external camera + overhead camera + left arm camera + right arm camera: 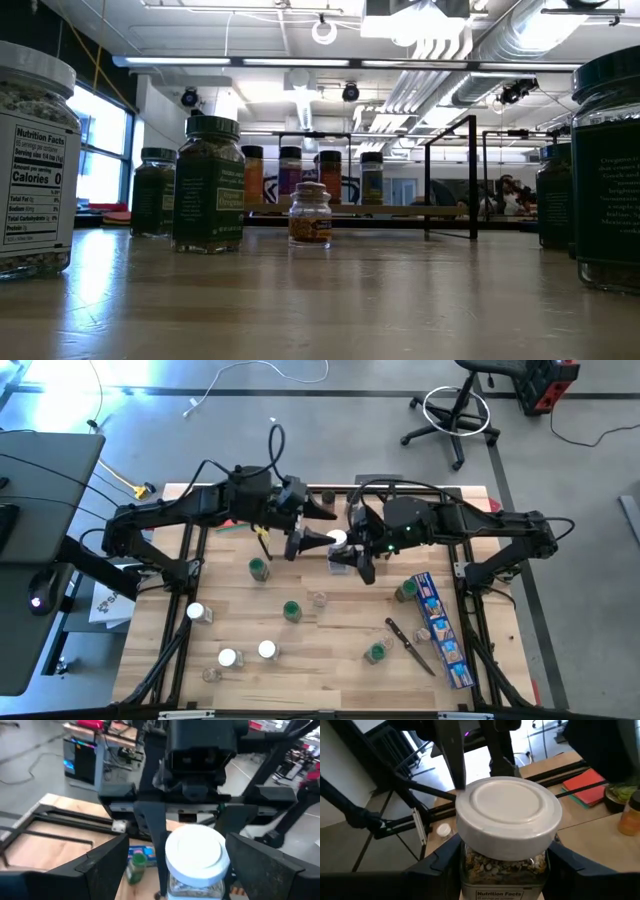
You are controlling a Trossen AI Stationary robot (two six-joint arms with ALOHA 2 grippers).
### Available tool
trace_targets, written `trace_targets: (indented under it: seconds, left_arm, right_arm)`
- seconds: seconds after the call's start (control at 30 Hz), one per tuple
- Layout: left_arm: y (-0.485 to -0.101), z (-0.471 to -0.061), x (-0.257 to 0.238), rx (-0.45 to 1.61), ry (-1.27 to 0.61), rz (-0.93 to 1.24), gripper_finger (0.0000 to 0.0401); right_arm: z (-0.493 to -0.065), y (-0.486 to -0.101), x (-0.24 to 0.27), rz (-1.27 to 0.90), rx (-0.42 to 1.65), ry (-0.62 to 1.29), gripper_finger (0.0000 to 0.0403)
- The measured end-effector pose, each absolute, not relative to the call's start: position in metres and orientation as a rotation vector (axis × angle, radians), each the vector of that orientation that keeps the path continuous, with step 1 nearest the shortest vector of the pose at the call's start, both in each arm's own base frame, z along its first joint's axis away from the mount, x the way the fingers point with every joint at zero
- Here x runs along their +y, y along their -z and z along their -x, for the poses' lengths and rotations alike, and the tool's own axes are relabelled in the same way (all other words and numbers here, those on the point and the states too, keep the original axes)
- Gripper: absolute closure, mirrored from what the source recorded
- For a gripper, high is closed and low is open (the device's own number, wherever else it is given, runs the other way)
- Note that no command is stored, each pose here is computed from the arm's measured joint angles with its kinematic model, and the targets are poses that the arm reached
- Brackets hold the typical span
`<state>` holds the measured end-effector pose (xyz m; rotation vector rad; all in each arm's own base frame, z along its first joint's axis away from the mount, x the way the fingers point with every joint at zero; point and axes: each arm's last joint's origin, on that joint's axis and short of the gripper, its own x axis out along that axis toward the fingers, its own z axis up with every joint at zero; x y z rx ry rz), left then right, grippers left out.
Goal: Shelf spices
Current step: Put the white seasoning bottle on the shelf aligned with the black seasoning bottle
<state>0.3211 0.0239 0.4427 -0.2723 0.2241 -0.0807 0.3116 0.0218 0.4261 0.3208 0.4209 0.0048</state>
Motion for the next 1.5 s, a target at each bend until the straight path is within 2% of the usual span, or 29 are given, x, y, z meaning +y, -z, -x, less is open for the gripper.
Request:
trace_targets:
  seconds: [0.4,0.6,0.87,1.33,1.5]
  left_arm:
    - [-0.438,-0.324,0.018,0.253,0.105,0.266,0.0075]
    - [-0.436,-0.323,0.007,0.298,0.227,0.277,0.0075]
    - [-0.429,-0.322,0.005,0.360,0.172,0.282,0.0075]
    - [-0.434,-0.326,0.005,0.296,0.169,0.323,0.0076]
    - [-0.437,-0.325,0.006,0.266,0.129,0.314,0.0088]
  right_arm:
    - [-0.318,-0.421,0.024,-0.325,0.442,-0.060,0.0219]
    - [-0.321,-0.420,0.024,-0.328,0.437,-0.075,0.0219]
    - [-0.321,-0.423,0.025,-0.322,0.407,-0.053,0.0219]
    - [-0.322,-0.424,0.025,-0.282,0.385,-0.050,0.0219]
    - [-0.322,-0.425,0.024,-0.279,0.383,-0.043,0.0219]
